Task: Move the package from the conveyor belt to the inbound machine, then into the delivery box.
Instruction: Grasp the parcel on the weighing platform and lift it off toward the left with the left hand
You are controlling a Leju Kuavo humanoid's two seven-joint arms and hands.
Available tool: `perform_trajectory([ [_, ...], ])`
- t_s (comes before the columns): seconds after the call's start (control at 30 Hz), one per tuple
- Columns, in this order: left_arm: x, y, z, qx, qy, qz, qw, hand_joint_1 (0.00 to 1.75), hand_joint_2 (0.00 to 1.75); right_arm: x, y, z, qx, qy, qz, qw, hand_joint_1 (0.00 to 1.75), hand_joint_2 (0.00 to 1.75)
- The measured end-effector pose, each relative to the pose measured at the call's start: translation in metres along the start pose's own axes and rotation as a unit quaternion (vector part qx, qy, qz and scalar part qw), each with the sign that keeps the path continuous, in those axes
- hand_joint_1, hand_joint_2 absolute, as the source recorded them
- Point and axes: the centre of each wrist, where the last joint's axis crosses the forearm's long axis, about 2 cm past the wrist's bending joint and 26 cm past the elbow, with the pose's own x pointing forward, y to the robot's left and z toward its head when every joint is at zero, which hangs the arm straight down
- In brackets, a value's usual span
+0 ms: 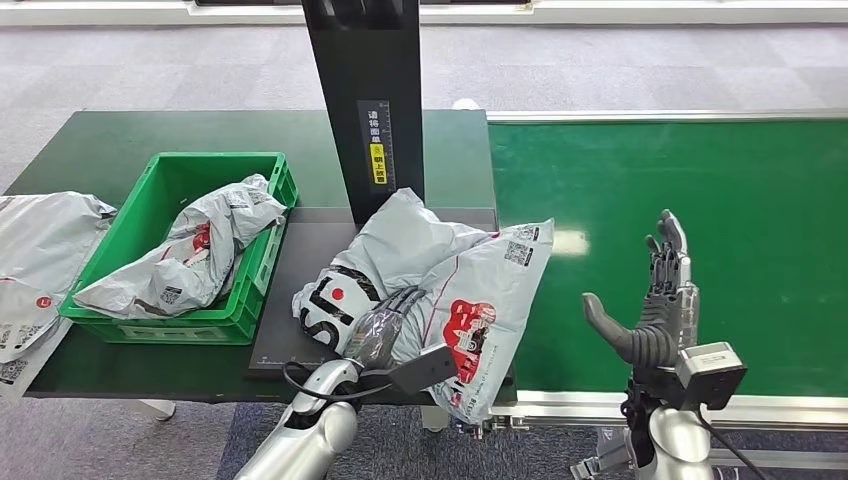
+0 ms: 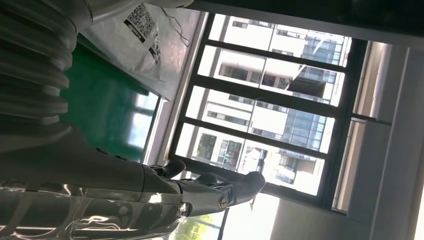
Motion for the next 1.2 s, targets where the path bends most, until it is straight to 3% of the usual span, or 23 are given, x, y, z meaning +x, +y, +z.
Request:
perform_trajectory([
  [0.37, -0.013, 0.006, 0.005, 0.048, -0.015, 0.077, 0.996, 1.75, 1.75, 0.000, -0.002, 0.011, -0.013, 0.009, -0.003, 1.000, 0.00, 1.75],
  [0.5, -0.015, 0.008, 0.006, 0.074, -0.031, 0.091, 0.993, 1.75, 0.00, 0.000, -0.001, 0.011, -0.014, 0.010, -0.004, 1.000, 0.00, 1.75],
  [0.77, -0.021, 0.015, 0.020, 0.211, -0.122, 0.105, 0.964, 1.75, 0.00, 0.000, -0.004, 0.011, -0.019, 0.009, -0.005, 1.000, 0.00, 1.75],
  [0.93, -0.017, 0.031, 0.032, 0.343, -0.193, 0.087, 0.915, 1.75, 0.00, 0.001, -0.004, 0.011, -0.027, 0.007, -0.009, 1.000, 0.00, 1.75],
  [1.2, -0.001, 0.068, 0.048, 0.472, -0.272, 0.042, 0.838, 1.75, 0.00, 0.001, -0.004, 0.010, -0.036, 0.006, -0.011, 0.999, 0.00, 1.75],
])
